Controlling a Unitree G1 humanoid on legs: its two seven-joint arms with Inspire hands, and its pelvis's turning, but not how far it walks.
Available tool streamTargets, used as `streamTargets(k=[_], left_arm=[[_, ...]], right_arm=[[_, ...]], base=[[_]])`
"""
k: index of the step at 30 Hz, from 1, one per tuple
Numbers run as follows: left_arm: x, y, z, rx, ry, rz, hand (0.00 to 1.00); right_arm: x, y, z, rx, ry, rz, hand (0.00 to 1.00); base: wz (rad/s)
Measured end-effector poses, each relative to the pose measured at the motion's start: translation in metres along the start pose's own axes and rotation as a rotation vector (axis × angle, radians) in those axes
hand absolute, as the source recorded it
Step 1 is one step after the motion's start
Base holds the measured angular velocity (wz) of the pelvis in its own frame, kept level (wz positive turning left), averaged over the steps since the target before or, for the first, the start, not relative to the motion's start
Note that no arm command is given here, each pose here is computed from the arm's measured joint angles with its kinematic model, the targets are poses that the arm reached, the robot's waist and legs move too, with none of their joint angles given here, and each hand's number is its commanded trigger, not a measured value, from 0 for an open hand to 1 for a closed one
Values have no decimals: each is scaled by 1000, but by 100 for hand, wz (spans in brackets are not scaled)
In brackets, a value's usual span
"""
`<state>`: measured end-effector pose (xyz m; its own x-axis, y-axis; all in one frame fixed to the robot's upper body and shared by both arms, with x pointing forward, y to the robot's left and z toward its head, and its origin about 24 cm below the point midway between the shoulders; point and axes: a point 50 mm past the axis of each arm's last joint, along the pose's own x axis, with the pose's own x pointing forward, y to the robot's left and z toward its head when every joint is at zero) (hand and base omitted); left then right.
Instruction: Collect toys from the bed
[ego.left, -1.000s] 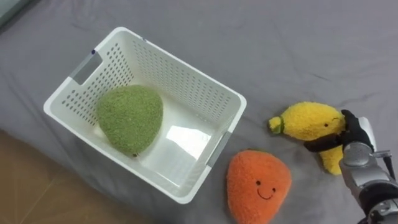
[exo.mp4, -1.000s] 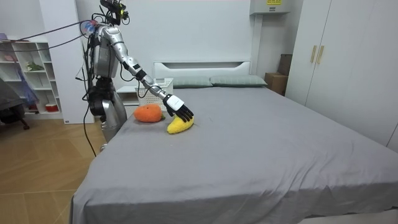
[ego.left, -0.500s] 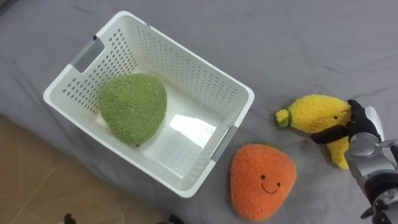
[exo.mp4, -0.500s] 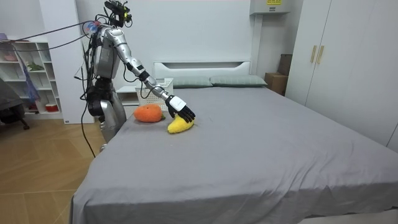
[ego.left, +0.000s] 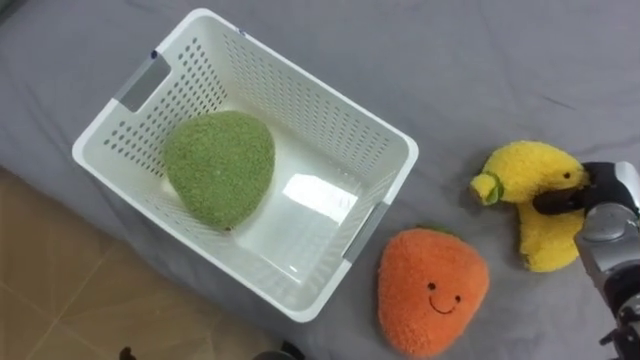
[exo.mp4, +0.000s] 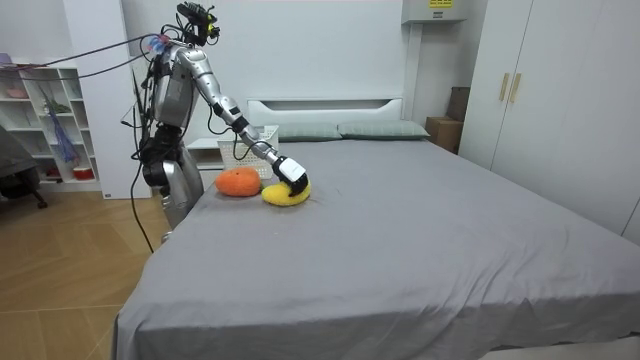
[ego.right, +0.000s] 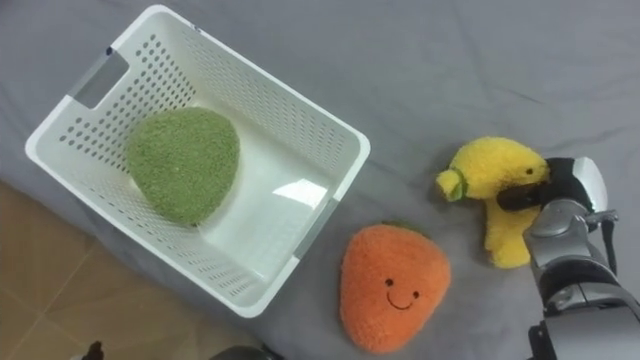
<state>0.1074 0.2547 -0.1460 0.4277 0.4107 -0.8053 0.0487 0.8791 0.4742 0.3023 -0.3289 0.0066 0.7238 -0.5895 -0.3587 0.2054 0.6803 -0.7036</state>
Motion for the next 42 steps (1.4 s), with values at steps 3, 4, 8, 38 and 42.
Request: streamTargets(k=[3, 4, 8, 38, 42], left_arm=[[0, 0, -1, 0, 4, -1, 0], [0, 0, -1, -1, 5, -1, 0], [0, -1, -2, -14, 10, -3, 0], [-12, 5, -32, -111, 21, 51, 0], [-14, 4, -39, -105, 44, 51, 0]], right_arm=[[1, -2, 2, -33, -12, 9, 100], [1, -3, 1, -41, -13, 15, 100], [1, -3, 2, -41, -18, 32, 100], [-46, 47, -12, -58, -278, 224, 100], [-51, 47, 6, -34, -354, 224, 100]], base=[[4], [5], [6], [-6], [0]])
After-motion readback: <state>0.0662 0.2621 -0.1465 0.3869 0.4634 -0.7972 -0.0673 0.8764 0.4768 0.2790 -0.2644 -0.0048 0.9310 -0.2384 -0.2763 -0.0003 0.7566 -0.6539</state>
